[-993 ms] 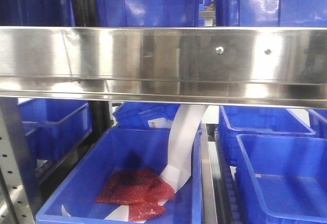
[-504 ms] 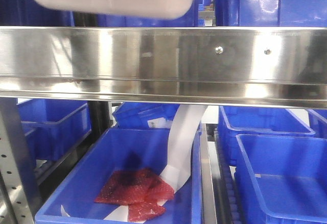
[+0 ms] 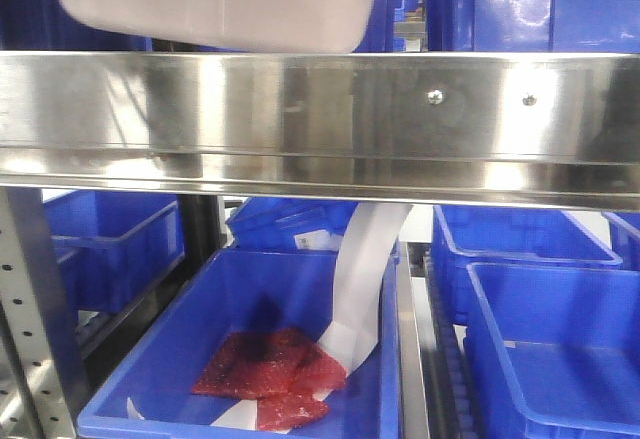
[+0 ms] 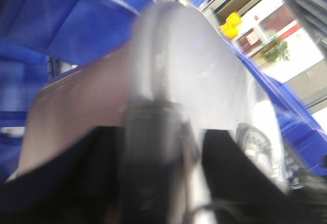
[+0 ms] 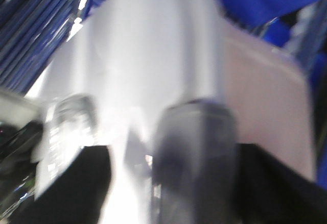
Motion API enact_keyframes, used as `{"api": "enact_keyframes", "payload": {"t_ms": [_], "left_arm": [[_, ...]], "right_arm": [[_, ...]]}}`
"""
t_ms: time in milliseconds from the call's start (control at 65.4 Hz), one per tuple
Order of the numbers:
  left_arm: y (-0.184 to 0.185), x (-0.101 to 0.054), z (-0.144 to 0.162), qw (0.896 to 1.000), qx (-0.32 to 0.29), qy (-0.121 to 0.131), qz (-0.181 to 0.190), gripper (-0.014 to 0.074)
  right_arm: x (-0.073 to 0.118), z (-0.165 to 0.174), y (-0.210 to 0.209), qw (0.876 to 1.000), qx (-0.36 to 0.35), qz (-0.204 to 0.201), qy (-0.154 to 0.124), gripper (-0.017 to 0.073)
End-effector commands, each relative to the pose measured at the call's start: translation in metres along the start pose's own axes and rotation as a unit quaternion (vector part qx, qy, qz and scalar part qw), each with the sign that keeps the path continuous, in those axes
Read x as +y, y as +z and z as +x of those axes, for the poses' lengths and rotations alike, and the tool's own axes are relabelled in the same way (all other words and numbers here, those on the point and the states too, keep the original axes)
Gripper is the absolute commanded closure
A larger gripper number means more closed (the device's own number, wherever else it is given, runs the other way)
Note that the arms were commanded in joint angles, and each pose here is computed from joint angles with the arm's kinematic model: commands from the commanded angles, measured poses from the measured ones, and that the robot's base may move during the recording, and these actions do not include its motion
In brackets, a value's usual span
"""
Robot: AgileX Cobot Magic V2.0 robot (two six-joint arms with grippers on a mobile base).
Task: Grab white bin and place on right shelf
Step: 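Raise the bin with both grippers up to the upper shelf level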
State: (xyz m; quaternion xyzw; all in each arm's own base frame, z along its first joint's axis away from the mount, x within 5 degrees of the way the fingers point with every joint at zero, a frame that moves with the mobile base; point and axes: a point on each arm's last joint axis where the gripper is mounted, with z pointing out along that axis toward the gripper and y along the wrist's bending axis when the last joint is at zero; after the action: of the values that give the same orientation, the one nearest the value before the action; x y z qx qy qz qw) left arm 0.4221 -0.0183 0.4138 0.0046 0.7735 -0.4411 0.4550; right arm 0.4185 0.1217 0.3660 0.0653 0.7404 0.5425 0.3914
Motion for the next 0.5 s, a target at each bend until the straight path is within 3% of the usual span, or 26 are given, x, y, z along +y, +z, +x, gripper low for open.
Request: {"api": "enact_keyframes", "payload": {"t_ms": [0, 138, 306, 397, 489], "left_arm": [[0.006, -0.034, 0.010, 0.993, 0.043, -0.042, 0.099, 0.0162], [0.002, -0.044, 0.008, 0.991, 0.060, -0.027, 0.118, 0.0151], [-0.009, -0.067, 0.000, 0.988, 0.073, 0.028, 0.131, 0.0152], [-0.017, -0.076, -0.004, 0.989, 0.079, 0.072, 0.106, 0.0152], [-0.024, -0.080, -0.006, 0.988, 0.091, 0.111, 0.058, 0.0152]], "right_arm": [[0.075, 0.010, -0.014, 0.985, 0.044, -0.162, 0.030, -0.0074], [0.077, 0.009, -0.017, 0.985, 0.044, -0.166, 0.023, -0.0074], [0.079, 0.006, -0.027, 0.986, 0.049, -0.158, -0.005, -0.0074], [0.079, 0.002, -0.035, 0.989, 0.047, -0.137, -0.032, -0.0074], [0.081, -0.002, -0.045, 0.991, 0.040, -0.110, -0.068, -0.0074]]}}
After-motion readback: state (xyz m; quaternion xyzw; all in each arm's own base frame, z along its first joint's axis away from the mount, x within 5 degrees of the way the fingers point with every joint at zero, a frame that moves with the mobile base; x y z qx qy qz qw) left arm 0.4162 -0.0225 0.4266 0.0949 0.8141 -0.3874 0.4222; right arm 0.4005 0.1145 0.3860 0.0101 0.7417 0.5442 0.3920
